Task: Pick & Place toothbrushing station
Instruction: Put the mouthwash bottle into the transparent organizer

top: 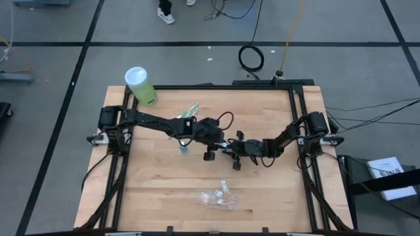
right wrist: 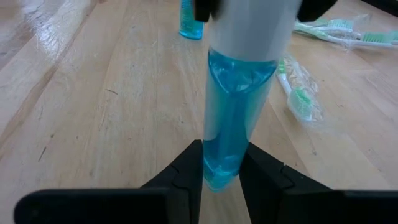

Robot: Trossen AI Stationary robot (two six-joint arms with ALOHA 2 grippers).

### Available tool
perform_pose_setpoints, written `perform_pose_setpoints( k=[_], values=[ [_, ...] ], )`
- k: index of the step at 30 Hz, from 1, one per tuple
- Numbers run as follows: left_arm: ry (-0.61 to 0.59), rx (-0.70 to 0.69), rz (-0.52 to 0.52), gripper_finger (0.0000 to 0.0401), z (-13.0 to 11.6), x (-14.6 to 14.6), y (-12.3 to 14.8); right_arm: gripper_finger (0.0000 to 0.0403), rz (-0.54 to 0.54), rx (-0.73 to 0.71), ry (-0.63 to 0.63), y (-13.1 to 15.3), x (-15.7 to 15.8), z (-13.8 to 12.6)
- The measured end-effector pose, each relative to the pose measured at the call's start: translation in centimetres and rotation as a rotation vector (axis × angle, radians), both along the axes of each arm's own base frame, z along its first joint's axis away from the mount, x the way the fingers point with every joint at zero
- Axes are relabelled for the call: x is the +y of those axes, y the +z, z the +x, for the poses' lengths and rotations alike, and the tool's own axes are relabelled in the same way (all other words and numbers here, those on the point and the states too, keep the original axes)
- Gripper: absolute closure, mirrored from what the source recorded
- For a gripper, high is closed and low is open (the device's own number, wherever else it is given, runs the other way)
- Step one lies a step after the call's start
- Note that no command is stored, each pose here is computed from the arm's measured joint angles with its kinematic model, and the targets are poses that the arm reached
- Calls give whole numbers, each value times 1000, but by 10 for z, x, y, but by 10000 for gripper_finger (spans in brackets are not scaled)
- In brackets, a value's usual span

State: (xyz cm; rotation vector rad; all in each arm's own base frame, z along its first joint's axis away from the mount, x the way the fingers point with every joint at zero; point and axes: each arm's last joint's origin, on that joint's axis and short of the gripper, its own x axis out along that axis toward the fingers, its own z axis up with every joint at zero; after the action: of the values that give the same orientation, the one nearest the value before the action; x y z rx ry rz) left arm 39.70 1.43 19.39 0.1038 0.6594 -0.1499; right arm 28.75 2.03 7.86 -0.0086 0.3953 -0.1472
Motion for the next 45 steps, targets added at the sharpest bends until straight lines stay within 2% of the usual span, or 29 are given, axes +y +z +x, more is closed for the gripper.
perform_pose_setpoints(
  k=[7, 13, 17, 21, 24, 30, 38, 45],
  values=[
    [5, 2, 9, 303, 0, -1, 0, 323, 0, 2, 0, 0, 0, 0],
    [46, 19, 18, 305, -8, -2, 12, 293, 31, -12, -15, 2, 0, 0],
    [102, -36, 12, 305, -20, -1, 41, 272, 26, 25, -16, 0, -1, -4],
    [103, -92, 5, 305, -33, -7, 69, 263, 26, 8, -15, 8, -1, -6],
    [87, -154, -20, 305, -45, -18, 91, 263, 19, 49, -15, 8, -2, -15],
    [132, -127, -94, 305, -69, -54, 111, 271, 13, 28, -46, 25, -4, -32],
    [-12, -125, -109, 305, -93, -133, 114, 273, 27, -43, -109, 39, -10, -63],
    [-49, -177, -90, 305, -96, -172, 107, 273, 60, -91, -175, 44, -12, -77]
  ],
)
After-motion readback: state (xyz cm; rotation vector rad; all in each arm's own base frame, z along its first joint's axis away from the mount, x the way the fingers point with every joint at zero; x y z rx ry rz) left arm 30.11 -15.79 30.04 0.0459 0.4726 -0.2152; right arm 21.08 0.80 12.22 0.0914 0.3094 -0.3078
